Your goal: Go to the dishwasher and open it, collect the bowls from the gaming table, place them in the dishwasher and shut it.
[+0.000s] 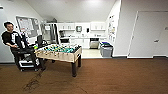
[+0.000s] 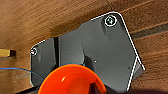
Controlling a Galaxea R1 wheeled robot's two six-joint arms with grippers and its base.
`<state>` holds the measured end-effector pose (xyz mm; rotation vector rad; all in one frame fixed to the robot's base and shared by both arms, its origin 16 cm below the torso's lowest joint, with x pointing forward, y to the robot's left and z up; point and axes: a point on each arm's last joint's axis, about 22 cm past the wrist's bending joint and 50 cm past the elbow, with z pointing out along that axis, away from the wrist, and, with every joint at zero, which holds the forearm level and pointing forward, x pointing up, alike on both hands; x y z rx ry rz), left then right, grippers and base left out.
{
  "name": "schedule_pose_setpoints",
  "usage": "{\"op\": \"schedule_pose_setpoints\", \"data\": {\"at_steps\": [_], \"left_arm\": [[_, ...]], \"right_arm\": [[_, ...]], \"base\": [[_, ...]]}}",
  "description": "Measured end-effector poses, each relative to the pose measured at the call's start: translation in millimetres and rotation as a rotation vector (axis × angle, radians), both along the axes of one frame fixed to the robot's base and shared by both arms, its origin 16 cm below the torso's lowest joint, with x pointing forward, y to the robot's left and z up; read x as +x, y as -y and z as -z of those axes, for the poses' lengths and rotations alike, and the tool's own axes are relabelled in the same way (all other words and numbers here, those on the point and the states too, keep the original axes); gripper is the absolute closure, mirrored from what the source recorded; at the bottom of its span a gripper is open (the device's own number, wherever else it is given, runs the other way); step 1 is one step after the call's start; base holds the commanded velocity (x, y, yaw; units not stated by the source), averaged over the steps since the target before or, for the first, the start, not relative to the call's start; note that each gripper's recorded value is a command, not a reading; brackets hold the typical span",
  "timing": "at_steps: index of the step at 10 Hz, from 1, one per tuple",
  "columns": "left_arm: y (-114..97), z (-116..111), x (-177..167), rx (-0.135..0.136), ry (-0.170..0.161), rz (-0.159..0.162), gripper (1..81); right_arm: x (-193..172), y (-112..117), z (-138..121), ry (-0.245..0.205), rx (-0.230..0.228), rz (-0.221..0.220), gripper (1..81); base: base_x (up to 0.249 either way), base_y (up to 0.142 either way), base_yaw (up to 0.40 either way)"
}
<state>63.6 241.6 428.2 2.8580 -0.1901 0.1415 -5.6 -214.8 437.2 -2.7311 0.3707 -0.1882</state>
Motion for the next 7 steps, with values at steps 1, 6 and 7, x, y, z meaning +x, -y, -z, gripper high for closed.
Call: {"op": "schedule_pose_setpoints", "data": {"at_steps": [1,6,7], "left_arm": [[0,0,-2,0.000,-0.002,0.000,81.1],[1,-1,4,-0.003,0.007,-0.001,81.1],[1,0,2,-0.002,0.004,-0.001,81.1]], "right_arm": [[-1,0,0,-0.002,0.000,-0.001,81.1],[1,0,0,0.002,-0.002,0.000,81.1],[-1,0,0,-0.001,-0.002,-0.001,81.1]], "base": [[0.089,0.000,0.000],[0.108,0.000,0.000],[0.112,0.000,0.000]]}}
